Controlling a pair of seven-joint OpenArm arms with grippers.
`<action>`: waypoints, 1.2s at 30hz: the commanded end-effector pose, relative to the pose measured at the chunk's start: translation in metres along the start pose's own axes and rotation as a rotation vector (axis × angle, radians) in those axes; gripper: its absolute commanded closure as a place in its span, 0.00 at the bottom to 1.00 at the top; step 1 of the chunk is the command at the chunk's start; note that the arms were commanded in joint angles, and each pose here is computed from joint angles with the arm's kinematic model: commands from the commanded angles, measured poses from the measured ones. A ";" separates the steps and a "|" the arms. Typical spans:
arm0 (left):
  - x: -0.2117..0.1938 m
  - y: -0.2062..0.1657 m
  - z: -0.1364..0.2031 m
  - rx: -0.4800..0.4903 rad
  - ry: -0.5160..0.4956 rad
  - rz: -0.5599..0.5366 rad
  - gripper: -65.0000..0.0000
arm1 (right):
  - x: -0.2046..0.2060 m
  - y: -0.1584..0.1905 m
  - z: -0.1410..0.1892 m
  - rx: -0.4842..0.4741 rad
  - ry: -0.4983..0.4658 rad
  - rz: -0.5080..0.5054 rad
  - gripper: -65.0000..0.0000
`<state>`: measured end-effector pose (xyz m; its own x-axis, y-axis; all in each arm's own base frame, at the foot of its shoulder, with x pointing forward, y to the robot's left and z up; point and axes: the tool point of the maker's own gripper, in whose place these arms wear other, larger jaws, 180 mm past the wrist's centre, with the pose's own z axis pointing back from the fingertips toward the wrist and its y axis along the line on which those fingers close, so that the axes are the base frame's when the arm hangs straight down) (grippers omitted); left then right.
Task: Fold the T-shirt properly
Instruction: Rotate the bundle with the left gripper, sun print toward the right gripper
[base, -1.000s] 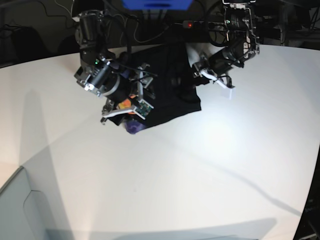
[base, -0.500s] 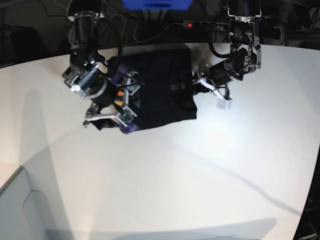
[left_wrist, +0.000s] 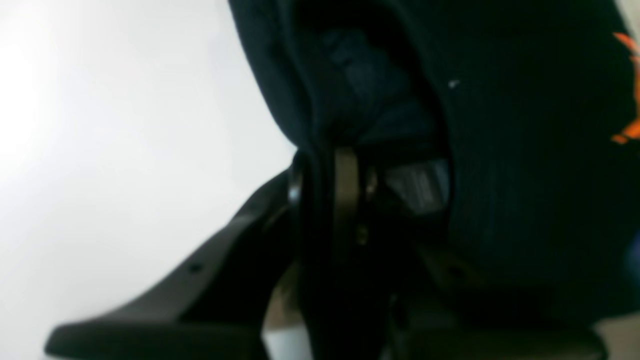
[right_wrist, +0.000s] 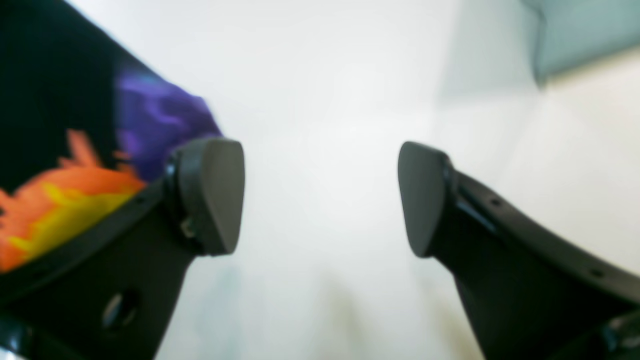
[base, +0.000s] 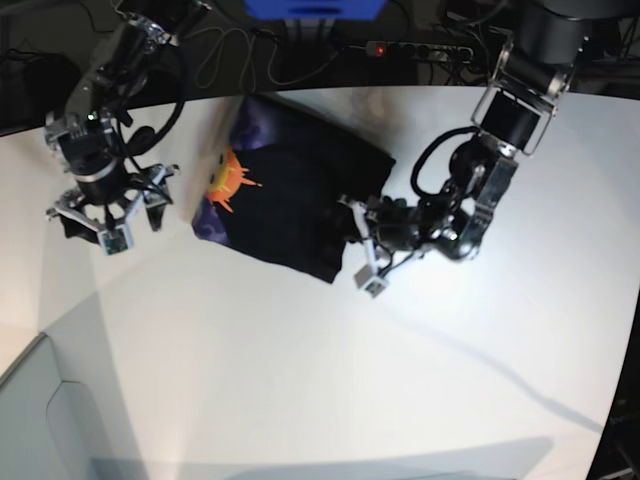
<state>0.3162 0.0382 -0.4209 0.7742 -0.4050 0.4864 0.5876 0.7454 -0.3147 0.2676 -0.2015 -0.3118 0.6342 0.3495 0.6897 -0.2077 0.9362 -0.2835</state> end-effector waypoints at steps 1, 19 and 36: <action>0.009 0.013 0.001 0.073 0.031 -0.064 1.00 | 0.008 -0.010 0.004 -0.027 -0.037 -0.004 0.29; 0.126 -0.095 -0.063 0.108 -0.018 -0.719 1.00 | -0.049 -0.072 0.036 -0.232 0.078 -0.138 0.29; 0.179 -0.106 -0.030 0.224 -0.145 -0.902 0.29 | -0.047 -0.064 0.033 -0.213 0.072 -0.151 0.29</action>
<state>0.3873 -0.1208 -0.3477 0.0323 -0.8405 0.5408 0.8972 0.2629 0.3549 0.2202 -0.2768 -0.3156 0.7305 0.1731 0.6606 0.0518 0.9505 -0.3063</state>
